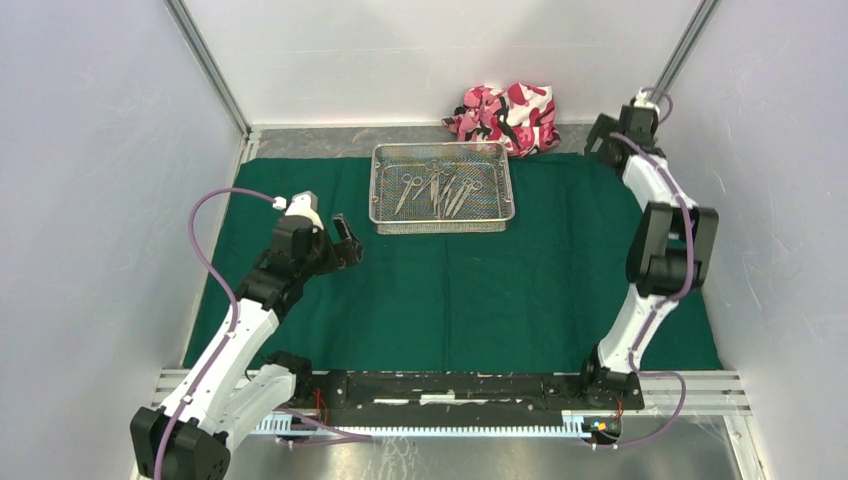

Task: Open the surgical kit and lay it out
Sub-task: Smooth out the surgical kit at the center of the board.

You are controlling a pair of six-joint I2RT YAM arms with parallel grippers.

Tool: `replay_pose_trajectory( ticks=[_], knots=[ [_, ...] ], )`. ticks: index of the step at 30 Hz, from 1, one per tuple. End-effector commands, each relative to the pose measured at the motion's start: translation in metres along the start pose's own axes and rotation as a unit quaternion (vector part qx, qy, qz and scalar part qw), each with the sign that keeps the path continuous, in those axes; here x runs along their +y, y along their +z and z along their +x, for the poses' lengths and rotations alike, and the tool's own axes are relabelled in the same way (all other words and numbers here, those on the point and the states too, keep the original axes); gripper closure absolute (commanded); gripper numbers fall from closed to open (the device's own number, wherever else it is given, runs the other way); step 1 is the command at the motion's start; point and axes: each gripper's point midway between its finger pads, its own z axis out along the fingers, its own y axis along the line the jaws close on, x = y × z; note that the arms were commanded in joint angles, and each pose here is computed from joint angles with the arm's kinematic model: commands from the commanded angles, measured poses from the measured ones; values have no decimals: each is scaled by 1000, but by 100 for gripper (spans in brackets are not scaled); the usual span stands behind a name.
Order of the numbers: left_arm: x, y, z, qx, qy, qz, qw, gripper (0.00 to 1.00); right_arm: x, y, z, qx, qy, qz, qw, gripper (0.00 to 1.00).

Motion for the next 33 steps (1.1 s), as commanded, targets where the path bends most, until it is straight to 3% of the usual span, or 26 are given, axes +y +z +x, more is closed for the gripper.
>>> replay_pose_trajectory(
  ticks=[1,13,24,28,33],
  knots=[
    [-7,-4,-16,-18,21,9,1000,0,12,42,-46,-36,7,6,999,2],
    [-5,-5,-17,-26,18,4,999,0,9,126,-42,-36,20,-8,999,2],
    [-3,-6,-18,-28,17,-3,999,0,-52,183,-12,-3,52,40,998,4],
    [-2,-5,-17,-28,15,-3,999,0,-53,178,-27,-7,36,35,999,5],
    [-3,-6,-19,-33,13,-2,999,0,-14,126,-86,-52,-13,15,998,5]
  ],
)
